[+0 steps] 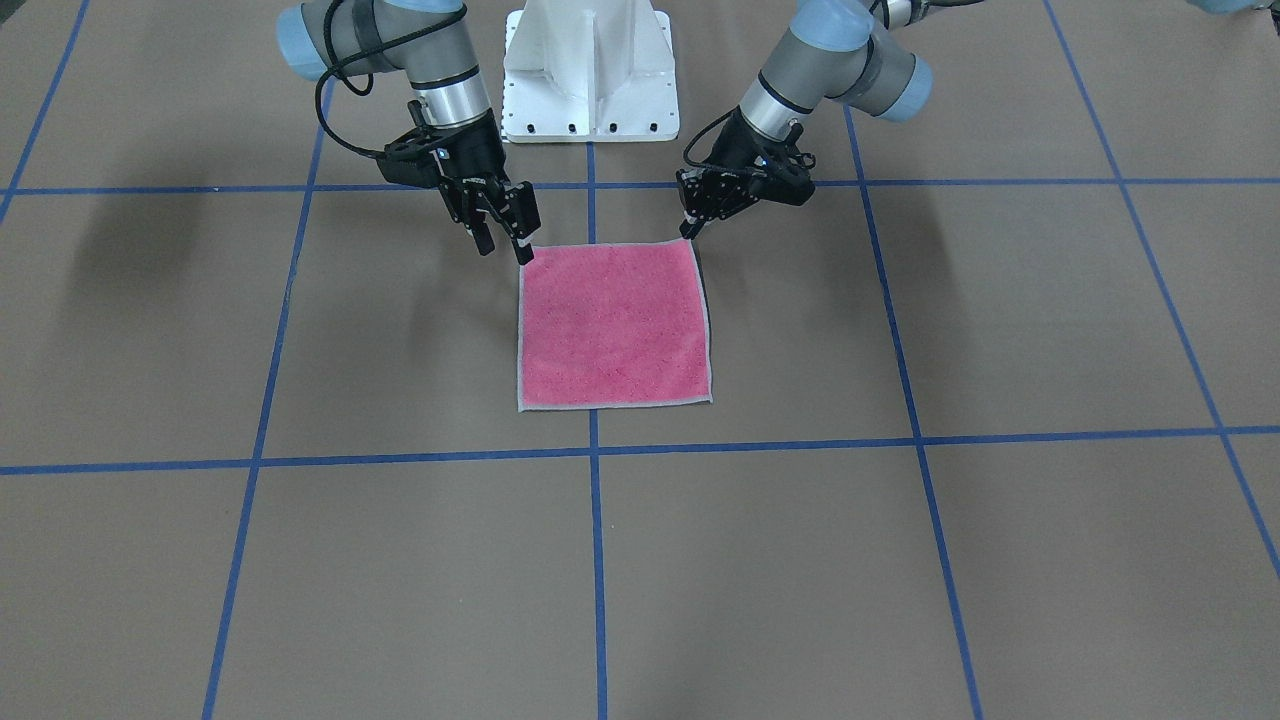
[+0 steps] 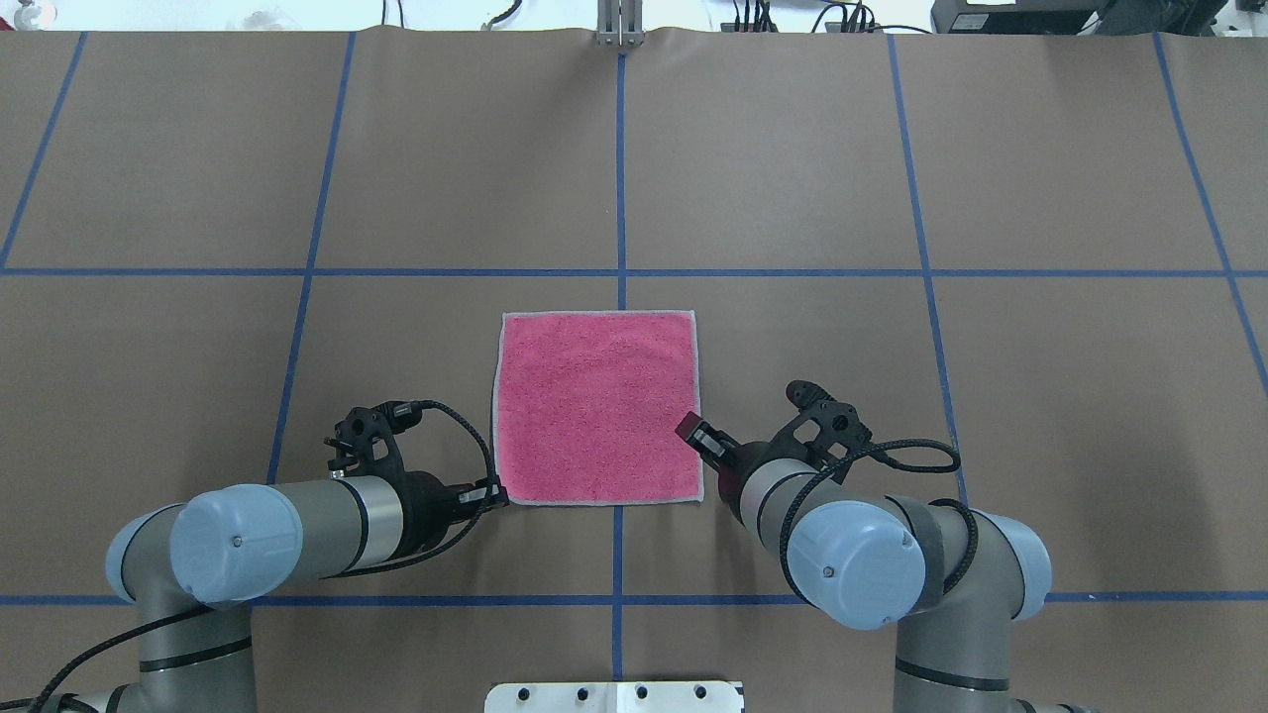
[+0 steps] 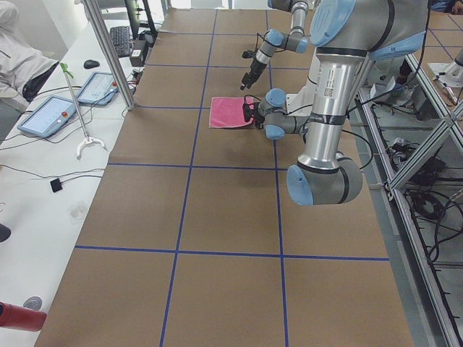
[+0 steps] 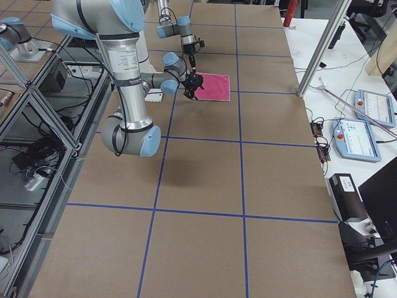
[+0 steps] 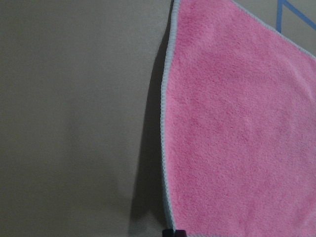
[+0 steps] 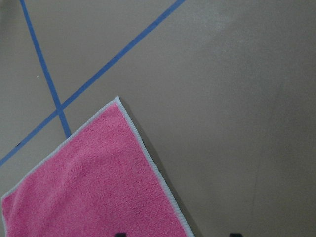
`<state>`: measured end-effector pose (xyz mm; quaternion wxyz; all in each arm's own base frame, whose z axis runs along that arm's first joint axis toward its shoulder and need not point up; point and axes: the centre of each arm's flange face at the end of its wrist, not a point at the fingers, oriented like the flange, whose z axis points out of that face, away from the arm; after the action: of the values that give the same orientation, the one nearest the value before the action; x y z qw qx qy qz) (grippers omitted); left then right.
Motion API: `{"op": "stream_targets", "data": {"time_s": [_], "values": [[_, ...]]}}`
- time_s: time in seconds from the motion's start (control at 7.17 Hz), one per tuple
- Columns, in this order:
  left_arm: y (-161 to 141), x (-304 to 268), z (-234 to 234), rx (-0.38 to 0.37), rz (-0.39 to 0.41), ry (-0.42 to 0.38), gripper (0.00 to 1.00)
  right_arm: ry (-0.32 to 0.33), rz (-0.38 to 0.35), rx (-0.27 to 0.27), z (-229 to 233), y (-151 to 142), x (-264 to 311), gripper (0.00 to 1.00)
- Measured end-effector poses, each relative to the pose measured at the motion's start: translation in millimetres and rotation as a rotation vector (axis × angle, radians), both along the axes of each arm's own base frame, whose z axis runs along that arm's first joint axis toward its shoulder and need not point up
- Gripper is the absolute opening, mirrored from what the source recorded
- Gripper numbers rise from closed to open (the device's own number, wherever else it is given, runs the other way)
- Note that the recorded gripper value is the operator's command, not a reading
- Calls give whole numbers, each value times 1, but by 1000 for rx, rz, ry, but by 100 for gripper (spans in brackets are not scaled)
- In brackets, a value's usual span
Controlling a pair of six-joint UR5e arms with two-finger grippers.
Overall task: Fold towel twice with both arms
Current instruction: 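Lower the right gripper onto the towel's near corner and grasp it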
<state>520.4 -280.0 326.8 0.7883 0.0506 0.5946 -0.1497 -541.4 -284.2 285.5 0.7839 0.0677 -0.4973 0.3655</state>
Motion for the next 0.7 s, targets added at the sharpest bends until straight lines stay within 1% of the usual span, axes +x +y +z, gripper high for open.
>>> {"op": "stream_targets", "data": {"time_s": [0.14, 0.28, 0.42, 0.56, 0.7], "values": [[0, 0, 1, 0, -1, -1, 0, -3, 1, -16, 0, 3, -4, 74], [0, -1, 2, 0, -2, -3, 0, -23, 10, -39, -5, 6, -7, 76], [0, -1, 3, 0, -3, -5, 0, -49, 21, -61, -11, 7, -8, 77], [-1, -2, 3, 0, -5, -5, 0, -63, 26, -77, -14, 10, -10, 75], [-1, -2, 4, -1, -6, -6, 0, -64, 22, -84, -13, 15, -13, 74]]}}
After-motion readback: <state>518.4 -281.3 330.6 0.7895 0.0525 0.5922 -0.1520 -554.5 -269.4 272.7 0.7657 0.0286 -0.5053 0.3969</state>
